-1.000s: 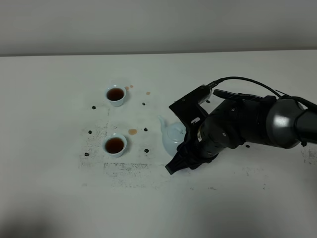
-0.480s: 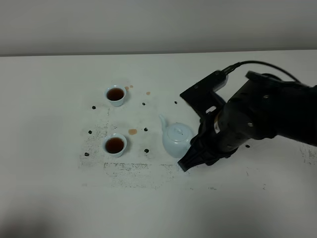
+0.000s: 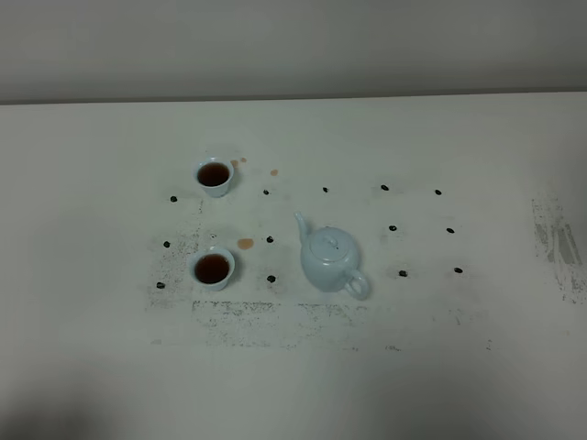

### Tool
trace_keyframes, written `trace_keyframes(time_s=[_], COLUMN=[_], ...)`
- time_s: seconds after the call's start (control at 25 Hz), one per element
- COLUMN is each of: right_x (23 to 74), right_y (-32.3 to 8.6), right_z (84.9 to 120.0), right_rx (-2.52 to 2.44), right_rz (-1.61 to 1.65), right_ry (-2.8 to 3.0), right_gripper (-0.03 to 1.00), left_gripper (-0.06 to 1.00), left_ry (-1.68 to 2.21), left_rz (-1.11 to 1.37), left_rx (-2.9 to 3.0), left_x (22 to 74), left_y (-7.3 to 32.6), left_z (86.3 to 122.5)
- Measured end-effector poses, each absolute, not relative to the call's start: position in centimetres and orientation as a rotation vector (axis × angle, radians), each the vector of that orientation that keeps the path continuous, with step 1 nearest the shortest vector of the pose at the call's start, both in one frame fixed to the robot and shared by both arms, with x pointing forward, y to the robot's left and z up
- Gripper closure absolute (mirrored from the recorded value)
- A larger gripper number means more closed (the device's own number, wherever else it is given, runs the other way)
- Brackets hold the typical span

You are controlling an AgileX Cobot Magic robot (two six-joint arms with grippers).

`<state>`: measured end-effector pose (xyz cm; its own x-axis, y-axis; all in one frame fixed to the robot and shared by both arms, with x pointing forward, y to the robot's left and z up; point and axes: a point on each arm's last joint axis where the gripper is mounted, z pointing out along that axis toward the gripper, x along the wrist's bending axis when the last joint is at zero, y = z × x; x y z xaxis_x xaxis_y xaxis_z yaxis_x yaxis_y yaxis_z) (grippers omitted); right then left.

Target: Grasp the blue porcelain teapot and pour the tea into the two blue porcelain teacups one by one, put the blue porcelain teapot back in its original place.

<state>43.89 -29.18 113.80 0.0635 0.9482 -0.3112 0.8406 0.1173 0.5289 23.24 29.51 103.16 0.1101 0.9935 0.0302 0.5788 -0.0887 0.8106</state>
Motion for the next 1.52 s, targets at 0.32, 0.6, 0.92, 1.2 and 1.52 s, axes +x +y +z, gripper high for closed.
trace_keyframes(time_s=[0.32, 0.6, 0.92, 1.2, 1.52], right_x=[37.4, 32.6, 26.8, 24.0, 22.1], right_y=[-33.2, -32.0, -30.4, -29.6, -29.1], right_z=[114.1, 110.3, 106.3, 105.8, 105.7], right_rx=[1.861, 1.912, 1.807, 1.686, 1.575], right_rz=[0.236, 0.354, 0.608, 0.773, 0.883], right_ry=[1.693, 1.740, 1.731, 1.667, 1.622], right_gripper=[0.57, 0.57, 0.57, 0.57, 0.59], left_gripper=[0.19, 0.19, 0.19, 0.19, 0.19], left_ry=[1.539, 1.539, 1.539, 1.539, 1.539], left_rz=[0.821, 0.821, 0.821, 0.821, 0.821], left_rx=[1.746, 1.747, 1.747, 1.747, 1.747], left_x=[23.2, 23.2, 23.2, 23.2, 23.2], left_y=[29.5, 29.5, 29.5, 29.5, 29.5], left_z=[103.2, 103.2, 103.2, 103.2, 103.2])
